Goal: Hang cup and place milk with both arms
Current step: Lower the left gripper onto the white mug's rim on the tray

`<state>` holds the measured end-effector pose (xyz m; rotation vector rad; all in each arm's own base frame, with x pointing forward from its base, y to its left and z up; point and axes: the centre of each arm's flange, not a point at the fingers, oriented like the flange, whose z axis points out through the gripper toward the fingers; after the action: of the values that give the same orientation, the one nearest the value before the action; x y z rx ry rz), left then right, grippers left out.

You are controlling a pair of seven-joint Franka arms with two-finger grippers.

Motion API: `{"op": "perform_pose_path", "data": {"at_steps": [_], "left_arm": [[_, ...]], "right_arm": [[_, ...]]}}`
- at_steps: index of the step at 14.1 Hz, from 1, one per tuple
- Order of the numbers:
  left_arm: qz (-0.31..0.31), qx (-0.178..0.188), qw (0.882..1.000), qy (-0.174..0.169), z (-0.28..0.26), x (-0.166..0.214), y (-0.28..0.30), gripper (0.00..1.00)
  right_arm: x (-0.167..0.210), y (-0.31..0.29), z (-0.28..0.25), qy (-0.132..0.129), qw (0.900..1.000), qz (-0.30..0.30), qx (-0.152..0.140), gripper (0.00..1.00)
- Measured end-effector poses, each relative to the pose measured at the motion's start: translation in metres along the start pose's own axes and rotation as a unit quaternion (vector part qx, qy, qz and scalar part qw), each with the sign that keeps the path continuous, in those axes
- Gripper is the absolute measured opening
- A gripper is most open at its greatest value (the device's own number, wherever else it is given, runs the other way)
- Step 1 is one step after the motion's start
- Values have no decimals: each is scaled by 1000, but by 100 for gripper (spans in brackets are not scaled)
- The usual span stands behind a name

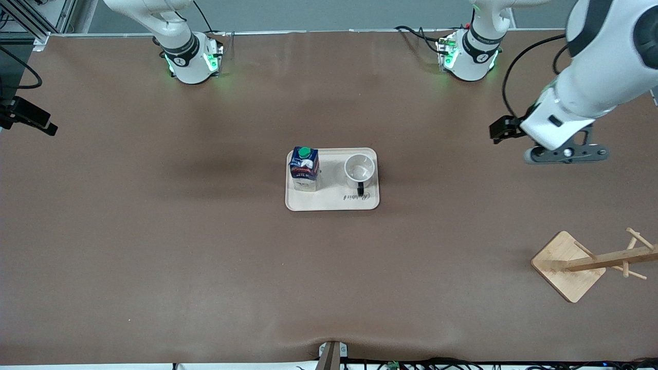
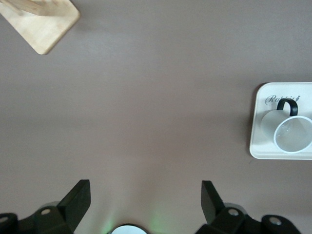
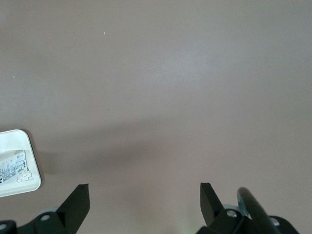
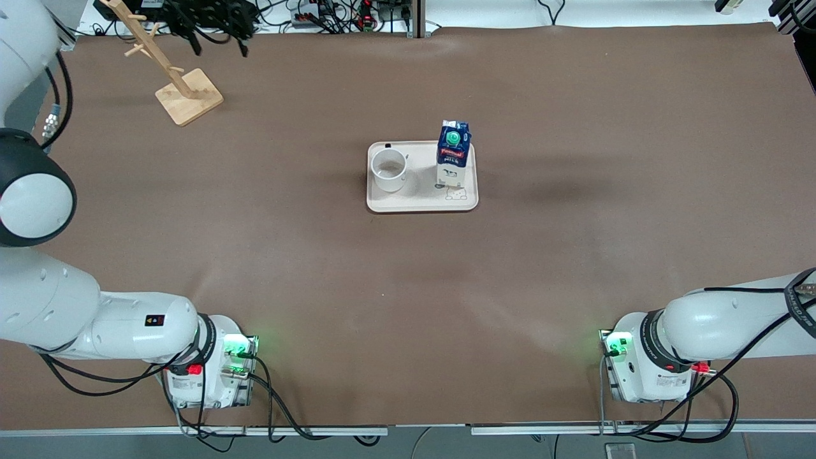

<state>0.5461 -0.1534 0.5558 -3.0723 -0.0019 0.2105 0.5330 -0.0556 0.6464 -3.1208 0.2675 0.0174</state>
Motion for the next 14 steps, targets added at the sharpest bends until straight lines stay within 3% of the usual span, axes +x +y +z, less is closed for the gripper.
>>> {"op": "perform_pose_path", "data": {"at_steps": [9,14], "left_arm": [[-33,-8,999,20,111,-31,124,100],[-40,-39,998,27,174,-37,169,100]], "right_arm": [[0,0,0,0,1000,0,0,100],[3,0,4,-4,1000,0,-1,100]]}}
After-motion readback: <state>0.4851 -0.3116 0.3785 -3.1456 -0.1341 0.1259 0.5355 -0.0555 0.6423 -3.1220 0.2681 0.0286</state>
